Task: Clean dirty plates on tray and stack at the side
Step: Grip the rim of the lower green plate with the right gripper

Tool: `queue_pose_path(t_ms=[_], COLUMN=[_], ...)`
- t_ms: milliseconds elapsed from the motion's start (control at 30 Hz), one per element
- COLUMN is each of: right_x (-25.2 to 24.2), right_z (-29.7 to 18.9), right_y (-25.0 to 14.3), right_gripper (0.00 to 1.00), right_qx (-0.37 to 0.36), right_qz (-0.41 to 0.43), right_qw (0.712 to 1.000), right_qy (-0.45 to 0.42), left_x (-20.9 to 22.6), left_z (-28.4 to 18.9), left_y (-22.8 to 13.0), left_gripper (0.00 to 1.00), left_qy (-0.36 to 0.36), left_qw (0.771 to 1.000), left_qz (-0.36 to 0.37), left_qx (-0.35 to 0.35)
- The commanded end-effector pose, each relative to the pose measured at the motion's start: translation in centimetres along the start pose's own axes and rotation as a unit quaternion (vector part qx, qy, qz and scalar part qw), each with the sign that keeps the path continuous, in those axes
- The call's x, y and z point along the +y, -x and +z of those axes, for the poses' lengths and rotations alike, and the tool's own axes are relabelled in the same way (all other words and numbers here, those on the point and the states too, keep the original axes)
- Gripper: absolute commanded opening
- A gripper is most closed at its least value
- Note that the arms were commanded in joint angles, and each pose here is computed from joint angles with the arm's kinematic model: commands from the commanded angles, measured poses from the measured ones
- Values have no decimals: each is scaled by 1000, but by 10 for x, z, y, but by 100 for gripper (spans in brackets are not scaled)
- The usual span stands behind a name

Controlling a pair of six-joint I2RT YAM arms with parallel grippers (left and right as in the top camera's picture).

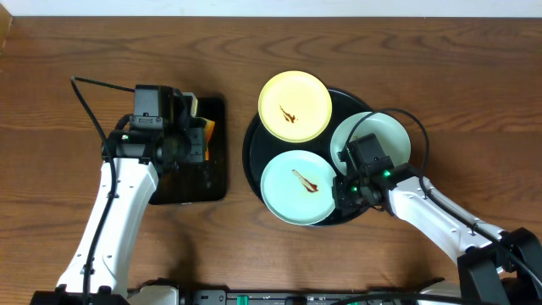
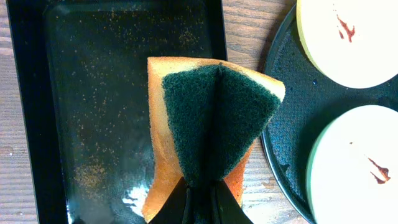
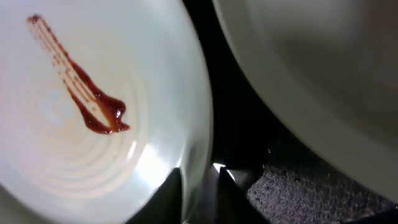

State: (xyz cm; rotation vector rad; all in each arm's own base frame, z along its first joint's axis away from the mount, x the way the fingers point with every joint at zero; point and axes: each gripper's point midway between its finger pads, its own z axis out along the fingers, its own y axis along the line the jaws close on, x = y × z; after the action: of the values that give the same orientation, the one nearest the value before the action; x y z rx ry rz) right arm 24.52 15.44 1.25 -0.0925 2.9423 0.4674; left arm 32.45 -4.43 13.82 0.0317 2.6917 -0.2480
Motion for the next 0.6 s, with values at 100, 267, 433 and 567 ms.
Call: queue_pose_path(t_ms=[100,267,433,567], right_x=[2,2,2,2], right_z=[-1,-1,-1,-1], right_y=[5,5,5,5], right_gripper=[6,5,4,3], right_qx=[-5,-5,-5,-5], right_qz=[-1,-1,-1,-1], right_qw=[1000,1000,1000,1000], right_qy=[-3,-3,-3,-3], left_x=[-4,-4,-6,-10], left_z=[-8,-8,-8,-8], left_y=[7,7,6,5], left_gripper=[7,8,7,7], left_qy=[-9,-9,-15,-27], left_qw=[1000,1000,1000,1000], left_qz=[8,8,8,8], left_qx=[-13,-11,-10,-9])
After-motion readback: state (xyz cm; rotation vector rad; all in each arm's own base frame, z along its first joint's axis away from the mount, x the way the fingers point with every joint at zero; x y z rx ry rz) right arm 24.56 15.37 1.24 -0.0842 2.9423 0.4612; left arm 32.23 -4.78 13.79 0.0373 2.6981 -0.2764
